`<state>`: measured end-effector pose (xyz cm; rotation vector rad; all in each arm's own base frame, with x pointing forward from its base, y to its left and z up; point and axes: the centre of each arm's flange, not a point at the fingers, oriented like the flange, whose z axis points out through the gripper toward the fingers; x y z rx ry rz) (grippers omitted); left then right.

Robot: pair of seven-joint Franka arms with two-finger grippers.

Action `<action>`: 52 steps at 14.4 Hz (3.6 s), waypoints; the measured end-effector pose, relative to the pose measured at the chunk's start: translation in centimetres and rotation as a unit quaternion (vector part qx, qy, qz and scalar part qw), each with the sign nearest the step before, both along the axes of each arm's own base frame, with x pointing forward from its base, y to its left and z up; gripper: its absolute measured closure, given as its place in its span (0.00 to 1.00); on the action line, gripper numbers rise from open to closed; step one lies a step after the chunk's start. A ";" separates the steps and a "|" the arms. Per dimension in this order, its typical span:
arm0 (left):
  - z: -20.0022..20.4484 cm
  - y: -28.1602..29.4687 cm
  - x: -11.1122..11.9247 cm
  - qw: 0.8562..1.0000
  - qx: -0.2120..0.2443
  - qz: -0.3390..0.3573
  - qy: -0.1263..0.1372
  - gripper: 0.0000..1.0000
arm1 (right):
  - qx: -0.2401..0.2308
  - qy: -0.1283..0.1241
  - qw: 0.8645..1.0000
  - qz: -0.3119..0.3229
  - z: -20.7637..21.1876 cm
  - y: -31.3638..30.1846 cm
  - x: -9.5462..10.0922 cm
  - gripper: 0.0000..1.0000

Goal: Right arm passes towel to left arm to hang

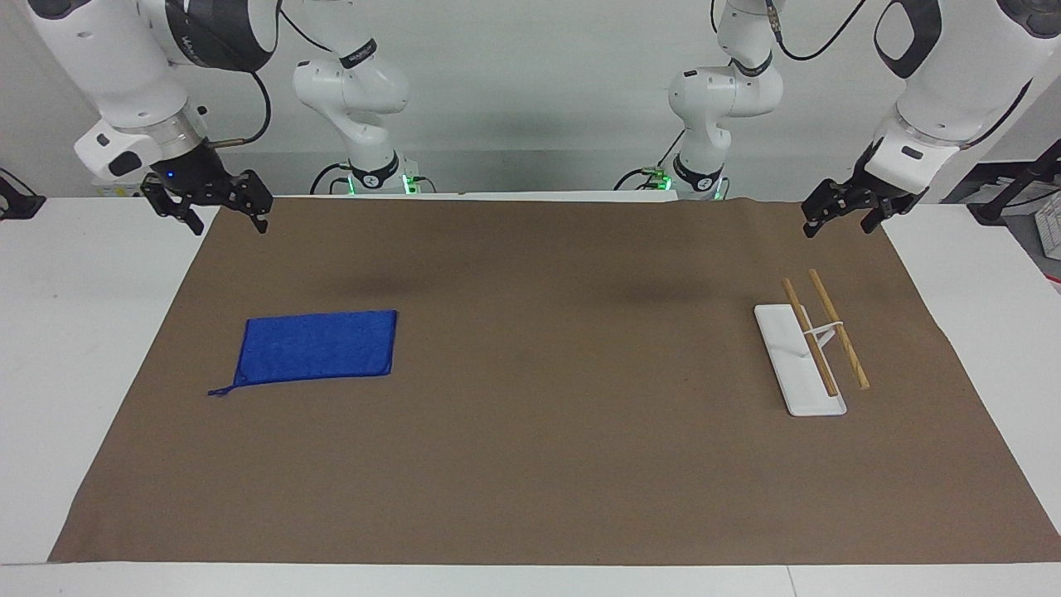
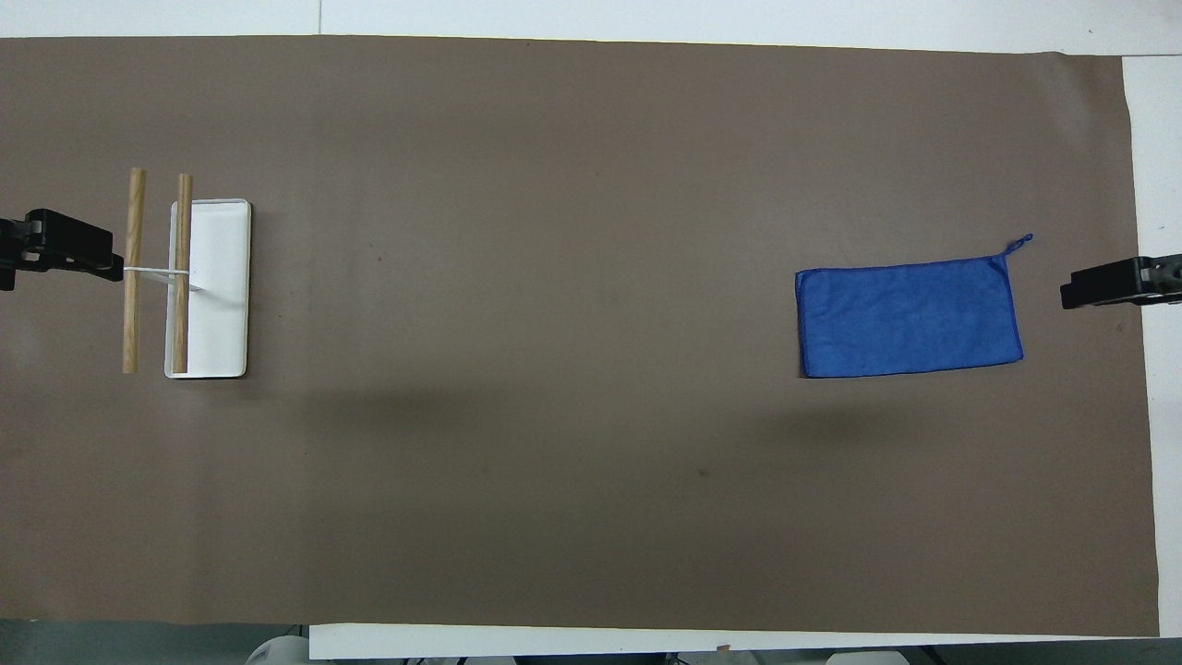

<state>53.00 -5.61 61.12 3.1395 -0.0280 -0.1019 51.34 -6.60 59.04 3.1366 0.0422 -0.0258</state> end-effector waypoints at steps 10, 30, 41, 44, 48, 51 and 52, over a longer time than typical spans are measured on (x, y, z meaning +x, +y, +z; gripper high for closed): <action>0.0 0.0 0.0 1.000 0.000 0.000 0.000 0.00 | 0.000 -0.001 1.000 0.003 0.0 0.3 0.1 0.00; -0.9 -0.2 0.0 1.000 0.000 -0.002 0.004 0.00 | -0.001 -0.015 0.997 0.069 -24.8 -0.1 5.2 0.00; -2.1 -0.3 -0.6 1.000 0.002 -0.003 0.016 0.00 | 0.000 -0.012 0.996 0.090 -30.0 -0.2 3.8 0.00; -2.1 -0.3 -0.6 1.000 0.001 -0.003 0.016 0.00 | 0.000 -0.009 0.996 0.090 -30.3 -0.2 3.5 0.04; -2.1 -0.4 -0.6 1.000 0.001 -0.003 0.016 0.00 | -0.001 -0.013 0.995 0.100 -30.6 -0.4 3.4 0.31; -2.1 -0.4 -0.7 1.000 0.001 -0.003 0.016 0.00 | -0.002 -0.019 0.995 0.101 -30.1 -1.1 3.5 0.65; -2.1 -0.4 -0.7 1.000 0.001 -0.003 0.016 0.00 | -0.003 -0.019 0.995 0.100 -30.1 -1.3 3.5 0.75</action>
